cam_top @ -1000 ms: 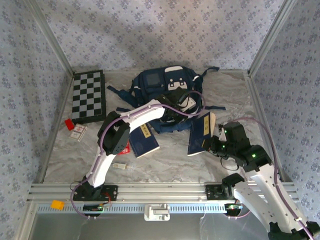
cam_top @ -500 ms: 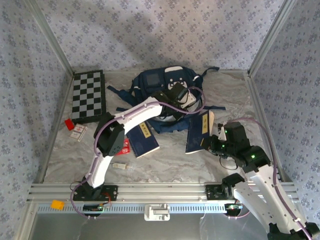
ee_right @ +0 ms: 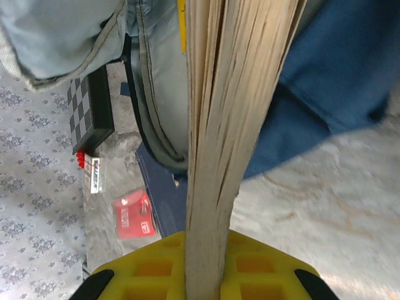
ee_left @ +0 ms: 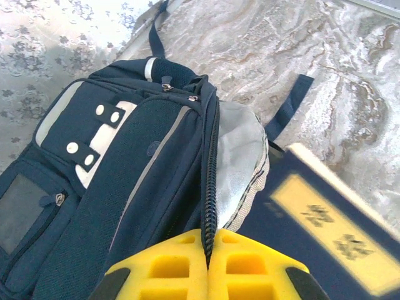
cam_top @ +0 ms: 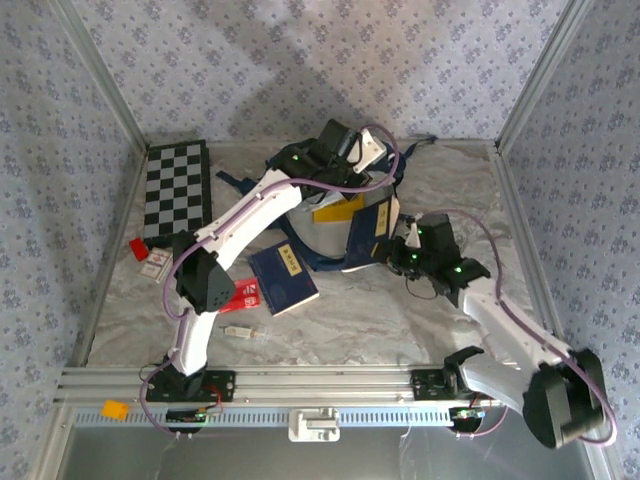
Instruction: Pack books, pencil case, and school supplies into a backpack
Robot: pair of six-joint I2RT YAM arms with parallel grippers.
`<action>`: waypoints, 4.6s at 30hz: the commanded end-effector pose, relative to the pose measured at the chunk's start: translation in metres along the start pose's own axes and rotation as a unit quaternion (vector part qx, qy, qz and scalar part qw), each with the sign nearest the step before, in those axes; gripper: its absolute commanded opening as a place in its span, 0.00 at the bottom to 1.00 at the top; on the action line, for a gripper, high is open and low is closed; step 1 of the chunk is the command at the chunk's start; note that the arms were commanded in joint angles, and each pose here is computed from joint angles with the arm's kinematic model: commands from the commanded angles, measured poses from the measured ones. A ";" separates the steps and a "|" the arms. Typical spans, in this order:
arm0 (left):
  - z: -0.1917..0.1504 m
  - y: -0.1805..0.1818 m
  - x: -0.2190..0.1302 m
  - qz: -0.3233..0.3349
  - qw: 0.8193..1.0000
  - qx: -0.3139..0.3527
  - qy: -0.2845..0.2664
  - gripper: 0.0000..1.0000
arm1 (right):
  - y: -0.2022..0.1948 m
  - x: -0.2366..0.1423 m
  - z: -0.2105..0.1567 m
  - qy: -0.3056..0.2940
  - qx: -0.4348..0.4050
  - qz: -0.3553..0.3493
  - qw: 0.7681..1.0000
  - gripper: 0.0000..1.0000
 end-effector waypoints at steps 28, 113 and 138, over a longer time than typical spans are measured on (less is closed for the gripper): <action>0.036 0.023 -0.046 -0.017 0.994 -0.060 -0.092 0.00 | -0.005 0.077 0.072 -0.046 -0.077 -0.138 0.986 0.64; -0.343 0.037 -0.033 0.115 0.796 -0.570 0.166 0.63 | 0.031 0.146 -0.100 0.105 -0.204 -0.164 0.959 0.51; -0.301 -0.017 0.007 -0.041 0.833 -0.536 0.130 0.51 | 0.003 0.147 -0.095 0.144 -0.165 -0.197 0.956 0.56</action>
Point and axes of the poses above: each hand's point on the last joint's axis, 136 mm out from that joint toward the fingers, its own x axis out along the fingers, its own y axis along the line the jaws close on, z = x × y, the point moved 6 cm from there along -x, back along the fingers, and after that the axes turned 8 degrees about x, right-handed, at the moved point
